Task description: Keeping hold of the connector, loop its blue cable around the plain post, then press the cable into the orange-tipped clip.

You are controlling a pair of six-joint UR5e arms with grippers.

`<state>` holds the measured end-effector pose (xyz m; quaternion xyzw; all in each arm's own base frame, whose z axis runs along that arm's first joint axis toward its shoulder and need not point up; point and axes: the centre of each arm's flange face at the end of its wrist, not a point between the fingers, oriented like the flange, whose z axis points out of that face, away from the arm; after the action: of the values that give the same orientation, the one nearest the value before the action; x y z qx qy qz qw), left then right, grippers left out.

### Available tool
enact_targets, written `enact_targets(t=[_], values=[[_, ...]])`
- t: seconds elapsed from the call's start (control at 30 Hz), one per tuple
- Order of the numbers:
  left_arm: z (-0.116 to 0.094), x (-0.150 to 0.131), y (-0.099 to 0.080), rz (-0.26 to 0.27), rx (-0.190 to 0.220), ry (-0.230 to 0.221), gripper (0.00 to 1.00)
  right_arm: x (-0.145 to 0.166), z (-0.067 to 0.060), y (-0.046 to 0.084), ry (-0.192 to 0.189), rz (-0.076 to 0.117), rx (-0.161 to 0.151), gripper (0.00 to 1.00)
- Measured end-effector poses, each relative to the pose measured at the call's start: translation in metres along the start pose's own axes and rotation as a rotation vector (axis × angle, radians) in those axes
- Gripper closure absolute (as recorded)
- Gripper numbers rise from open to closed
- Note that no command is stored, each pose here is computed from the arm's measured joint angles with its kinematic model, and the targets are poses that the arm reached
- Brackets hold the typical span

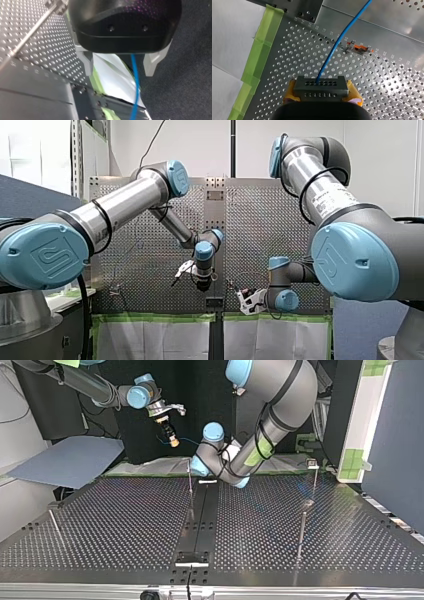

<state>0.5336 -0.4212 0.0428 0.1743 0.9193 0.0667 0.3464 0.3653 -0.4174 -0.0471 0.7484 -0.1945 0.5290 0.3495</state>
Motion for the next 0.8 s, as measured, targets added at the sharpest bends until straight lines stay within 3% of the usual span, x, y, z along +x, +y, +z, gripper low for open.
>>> enact_targets(t=[0.33, 0.8], values=[[0.039, 0.039, -0.004, 0.011, -0.017, 0.056, 0.00, 0.001, 0.001, -0.001, 0.002, -0.002, 0.002, 1.00], [0.065, 0.062, -0.001, -0.004, -0.022, 0.063, 0.00, 0.001, 0.001, -0.001, 0.003, -0.002, 0.001, 1.00]])
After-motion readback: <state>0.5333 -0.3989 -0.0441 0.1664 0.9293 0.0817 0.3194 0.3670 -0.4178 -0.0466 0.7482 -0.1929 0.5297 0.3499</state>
